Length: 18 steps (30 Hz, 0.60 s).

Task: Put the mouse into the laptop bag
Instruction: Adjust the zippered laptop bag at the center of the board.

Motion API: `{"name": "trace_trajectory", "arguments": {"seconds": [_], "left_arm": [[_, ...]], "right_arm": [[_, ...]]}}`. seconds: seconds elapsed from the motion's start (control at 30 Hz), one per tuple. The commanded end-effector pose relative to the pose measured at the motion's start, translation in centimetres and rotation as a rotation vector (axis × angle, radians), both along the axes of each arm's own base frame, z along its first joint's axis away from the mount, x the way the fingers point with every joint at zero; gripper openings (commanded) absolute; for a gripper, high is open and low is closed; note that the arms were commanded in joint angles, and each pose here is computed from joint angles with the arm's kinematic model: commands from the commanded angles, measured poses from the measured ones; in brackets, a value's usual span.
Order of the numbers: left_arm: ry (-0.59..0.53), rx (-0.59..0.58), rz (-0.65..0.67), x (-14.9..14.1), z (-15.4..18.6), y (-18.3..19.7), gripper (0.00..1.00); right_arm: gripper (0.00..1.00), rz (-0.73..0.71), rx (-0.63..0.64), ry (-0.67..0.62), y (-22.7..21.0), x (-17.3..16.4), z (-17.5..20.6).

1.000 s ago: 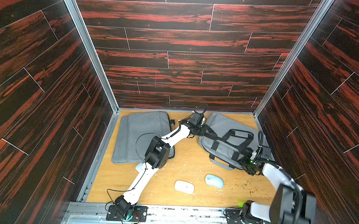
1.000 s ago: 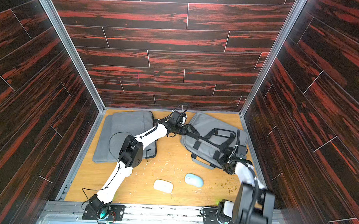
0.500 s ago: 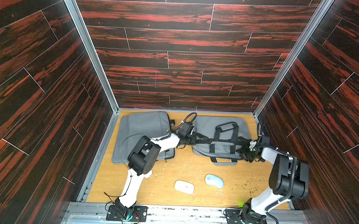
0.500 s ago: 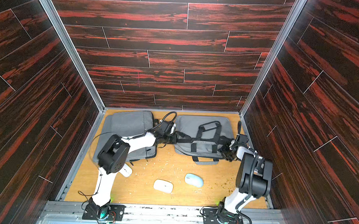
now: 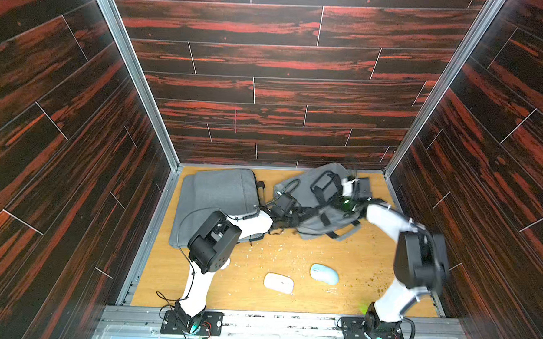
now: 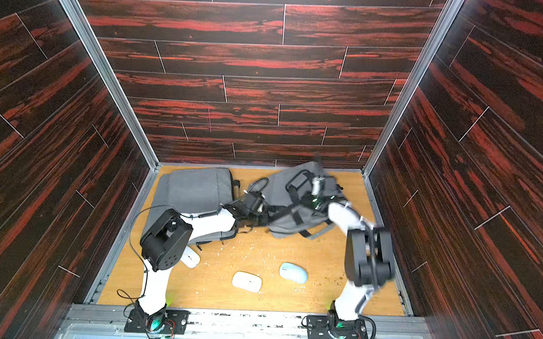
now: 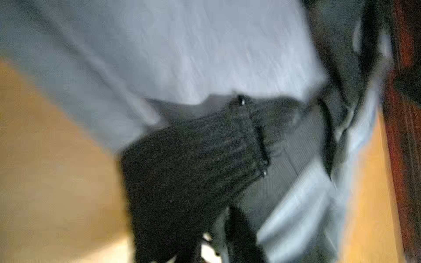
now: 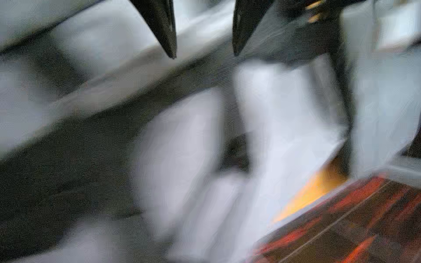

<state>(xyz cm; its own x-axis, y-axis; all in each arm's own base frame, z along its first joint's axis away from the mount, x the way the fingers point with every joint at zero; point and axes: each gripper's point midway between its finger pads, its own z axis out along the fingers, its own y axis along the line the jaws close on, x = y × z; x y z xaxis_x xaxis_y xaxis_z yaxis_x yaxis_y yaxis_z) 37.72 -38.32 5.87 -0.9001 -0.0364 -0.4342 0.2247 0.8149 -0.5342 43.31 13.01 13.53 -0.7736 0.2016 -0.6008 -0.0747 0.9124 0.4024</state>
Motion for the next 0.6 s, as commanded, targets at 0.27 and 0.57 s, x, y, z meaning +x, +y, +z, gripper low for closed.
{"name": "trace_trajectory", "arguments": {"seconds": [0.27, 0.57], "left_arm": [[0.002, -0.146, -0.162, -4.8, 8.6, -2.3, 0.54], [0.003, -0.019, 0.008, -1.8, 7.2, 4.2, 0.59]], "right_arm": [[0.10, 0.014, -0.035, -0.076, 0.6, -11.5, 1.5], [0.10, 0.061, -0.118, 0.024, 4.0, -17.6, -2.9]]}}
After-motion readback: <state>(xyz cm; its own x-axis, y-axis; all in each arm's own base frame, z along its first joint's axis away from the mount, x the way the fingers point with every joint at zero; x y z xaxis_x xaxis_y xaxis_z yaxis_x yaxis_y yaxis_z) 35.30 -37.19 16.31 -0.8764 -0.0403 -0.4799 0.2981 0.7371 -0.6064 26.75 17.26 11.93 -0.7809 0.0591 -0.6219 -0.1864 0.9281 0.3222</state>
